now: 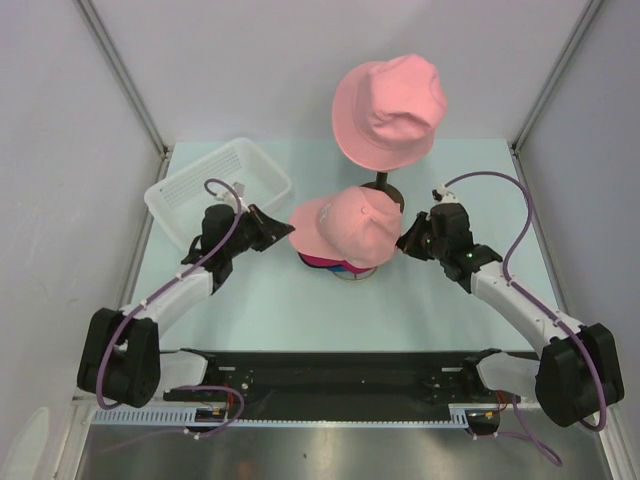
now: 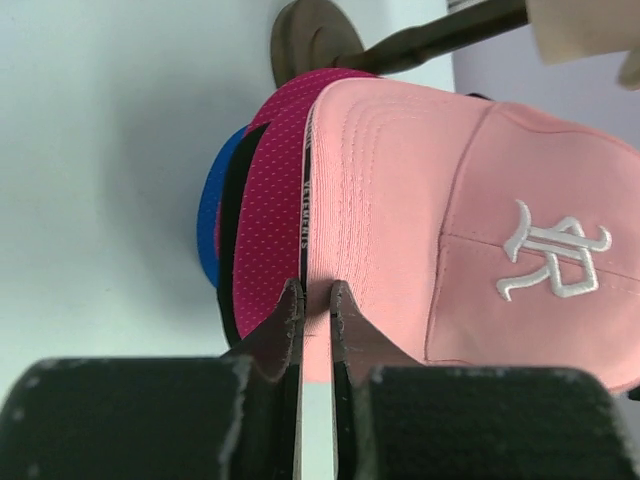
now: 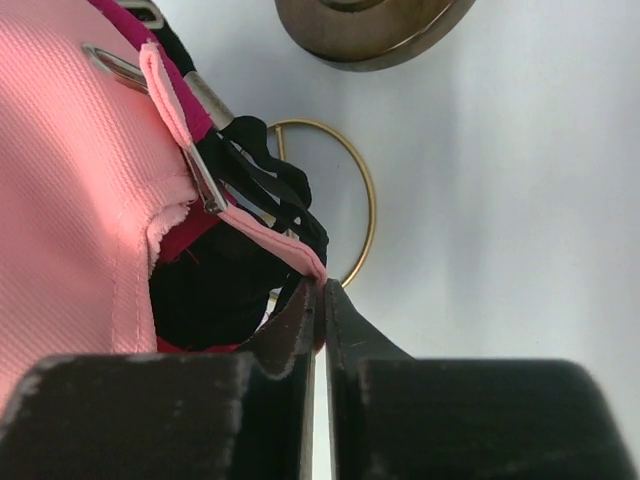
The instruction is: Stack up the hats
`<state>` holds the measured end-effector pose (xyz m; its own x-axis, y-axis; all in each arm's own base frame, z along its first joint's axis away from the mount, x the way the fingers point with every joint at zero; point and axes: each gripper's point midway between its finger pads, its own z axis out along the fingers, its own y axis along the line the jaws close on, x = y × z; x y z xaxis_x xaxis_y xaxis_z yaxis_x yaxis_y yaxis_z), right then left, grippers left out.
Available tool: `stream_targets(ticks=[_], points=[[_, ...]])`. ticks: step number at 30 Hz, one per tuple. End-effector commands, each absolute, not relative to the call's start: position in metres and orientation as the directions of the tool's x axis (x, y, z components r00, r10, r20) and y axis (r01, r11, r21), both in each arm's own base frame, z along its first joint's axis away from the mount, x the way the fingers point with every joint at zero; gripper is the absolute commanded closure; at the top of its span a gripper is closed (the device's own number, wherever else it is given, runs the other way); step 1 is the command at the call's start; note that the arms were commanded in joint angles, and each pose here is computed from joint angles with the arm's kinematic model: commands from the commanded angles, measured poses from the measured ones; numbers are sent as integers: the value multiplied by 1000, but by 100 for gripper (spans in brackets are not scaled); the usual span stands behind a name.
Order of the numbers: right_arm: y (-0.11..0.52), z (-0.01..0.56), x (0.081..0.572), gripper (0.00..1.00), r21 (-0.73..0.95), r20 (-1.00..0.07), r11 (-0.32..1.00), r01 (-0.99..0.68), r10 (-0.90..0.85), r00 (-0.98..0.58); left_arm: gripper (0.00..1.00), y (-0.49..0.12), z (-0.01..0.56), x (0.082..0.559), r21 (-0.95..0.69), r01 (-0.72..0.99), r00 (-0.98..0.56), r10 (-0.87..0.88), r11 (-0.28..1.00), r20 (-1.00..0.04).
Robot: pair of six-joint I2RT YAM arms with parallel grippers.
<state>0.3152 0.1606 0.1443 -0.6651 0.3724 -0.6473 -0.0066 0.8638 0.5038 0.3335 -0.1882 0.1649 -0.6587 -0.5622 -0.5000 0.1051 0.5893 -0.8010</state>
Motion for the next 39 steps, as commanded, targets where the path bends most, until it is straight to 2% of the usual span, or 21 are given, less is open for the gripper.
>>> stream_targets(ticks=[1,4,7,13,17,28,29,32,33,35,36,39], points=[[160,147,309,77,472,-653,880,-47,314,-690,100,-179,132,333,-705,77,-726,-445,705,-525],[157,168,305,54,473,-697,876,-93,308,-648,100,-189,146,333,-716,171,-723,-407,677,-558],[145,183,301,48,458,-729,882,-106,306,-612,100,-195,161,335,-704,249,-711,-368,665,-599],[131,231,306,47,502,-777,845,-185,346,-526,100,-202,166,336,-673,325,-733,-273,664,-623],[133,246,329,47,522,-792,824,-221,372,-483,100,-202,162,342,-655,326,-744,-242,681,-623],[160,237,368,49,573,-777,755,-317,378,-504,100,-203,164,357,-635,329,-754,-211,698,-623],[162,236,368,50,575,-776,751,-325,375,-506,100,-203,164,356,-635,333,-753,-208,697,-624],[162,234,369,63,571,-780,751,-332,372,-503,100,-203,163,357,-635,332,-757,-204,698,-620],[162,235,370,73,569,-783,751,-334,372,-498,100,-203,164,357,-634,333,-758,-202,698,-620],[161,234,373,82,568,-785,754,-330,376,-492,100,-203,165,357,-633,337,-756,-200,697,-623],[160,235,376,91,564,-788,759,-325,376,-488,100,-203,165,358,-631,338,-757,-197,698,-623],[161,227,385,98,558,-784,770,-311,366,-501,100,-204,167,360,-631,340,-754,-198,697,-626]])
